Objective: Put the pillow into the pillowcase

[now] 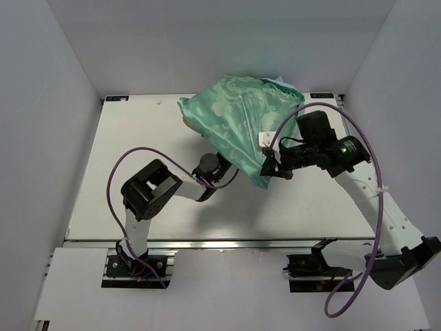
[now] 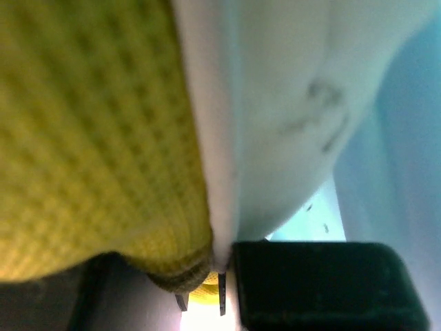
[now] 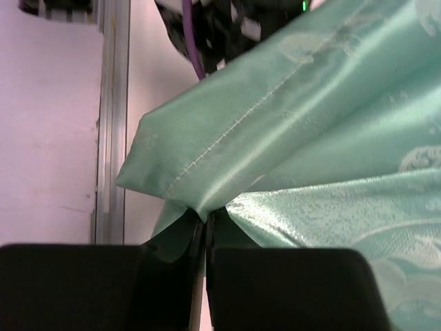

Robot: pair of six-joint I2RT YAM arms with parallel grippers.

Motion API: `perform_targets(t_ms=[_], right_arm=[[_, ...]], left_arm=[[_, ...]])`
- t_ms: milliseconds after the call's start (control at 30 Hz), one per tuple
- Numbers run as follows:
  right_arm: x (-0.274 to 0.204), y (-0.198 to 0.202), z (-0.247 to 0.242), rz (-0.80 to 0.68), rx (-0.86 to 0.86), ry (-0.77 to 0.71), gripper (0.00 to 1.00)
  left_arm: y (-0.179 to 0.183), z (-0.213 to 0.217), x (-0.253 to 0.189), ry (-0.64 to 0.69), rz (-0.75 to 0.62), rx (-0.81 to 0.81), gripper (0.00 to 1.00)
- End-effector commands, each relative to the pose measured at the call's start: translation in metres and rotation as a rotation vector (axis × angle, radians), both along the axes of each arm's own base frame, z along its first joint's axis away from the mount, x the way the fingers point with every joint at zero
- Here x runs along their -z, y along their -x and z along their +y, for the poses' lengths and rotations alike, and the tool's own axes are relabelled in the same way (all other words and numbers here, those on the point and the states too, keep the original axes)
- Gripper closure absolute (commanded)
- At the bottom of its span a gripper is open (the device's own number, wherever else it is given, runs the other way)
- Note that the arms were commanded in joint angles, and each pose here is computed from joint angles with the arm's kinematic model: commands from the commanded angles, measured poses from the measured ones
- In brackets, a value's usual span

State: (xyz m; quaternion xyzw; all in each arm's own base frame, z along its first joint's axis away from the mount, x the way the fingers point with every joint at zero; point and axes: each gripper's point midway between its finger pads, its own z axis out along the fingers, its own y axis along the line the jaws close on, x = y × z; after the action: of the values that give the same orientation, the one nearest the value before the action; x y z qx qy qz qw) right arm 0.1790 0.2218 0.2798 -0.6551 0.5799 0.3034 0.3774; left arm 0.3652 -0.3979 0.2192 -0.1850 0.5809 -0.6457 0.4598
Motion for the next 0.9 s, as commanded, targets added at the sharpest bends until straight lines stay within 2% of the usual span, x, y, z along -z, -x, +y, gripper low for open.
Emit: perform_targets(t_ms=[0, 167, 333, 433, 600, 633, 667, 733, 767, 867], right_arm=[[-0.041, 0.076, 0.009, 0.29, -0.188, -0.138, 1.0], [-0.074, 0.061, 0.012, 0.224, -0.163, -0.195, 1.0], [-0.101, 0.05, 0.007, 0.147, -0.116, -0.277, 1.0], [-0.119, 0.049, 0.012, 0.158, -0.135, -0.321, 1.0], [-0.131, 0.038, 0.023, 0.21, -0.163, -0.352, 1.0], [-0.132, 0.034, 0.027, 0.221, -0.17, -0.357, 1.0], [-0.136, 0.032, 0.029, 0.23, -0.174, -0.367, 1.0], [-0.149, 0.031, 0.033, 0.239, -0.208, -0.397, 1.0], [-0.158, 0.031, 0.034, 0.237, -0.221, -0.417, 1.0], [-0.181, 0.035, 0.037, 0.206, -0.254, -0.456, 1.0]], left_arm=[[-0.021, 0.034, -0.102, 0.254, -0.275, -0.099, 0.74], [-0.023, 0.032, -0.074, 0.218, -0.223, -0.099, 0.73], [-0.019, 0.042, -0.028, 0.104, -0.129, -0.116, 0.69], [-0.022, 0.045, -0.018, 0.084, -0.103, -0.13, 0.65], [-0.022, 0.054, -0.046, 0.088, -0.157, -0.157, 0.6], [-0.023, 0.057, -0.049, 0.049, -0.172, -0.181, 0.6], [-0.02, 0.065, -0.07, 0.054, -0.198, -0.209, 0.58], [-0.02, 0.073, -0.08, -0.022, -0.225, -0.257, 0.56], [-0.014, 0.082, -0.105, -0.01, -0.261, -0.283, 0.54], [-0.01, 0.091, -0.133, -0.068, -0.319, -0.328, 0.48]])
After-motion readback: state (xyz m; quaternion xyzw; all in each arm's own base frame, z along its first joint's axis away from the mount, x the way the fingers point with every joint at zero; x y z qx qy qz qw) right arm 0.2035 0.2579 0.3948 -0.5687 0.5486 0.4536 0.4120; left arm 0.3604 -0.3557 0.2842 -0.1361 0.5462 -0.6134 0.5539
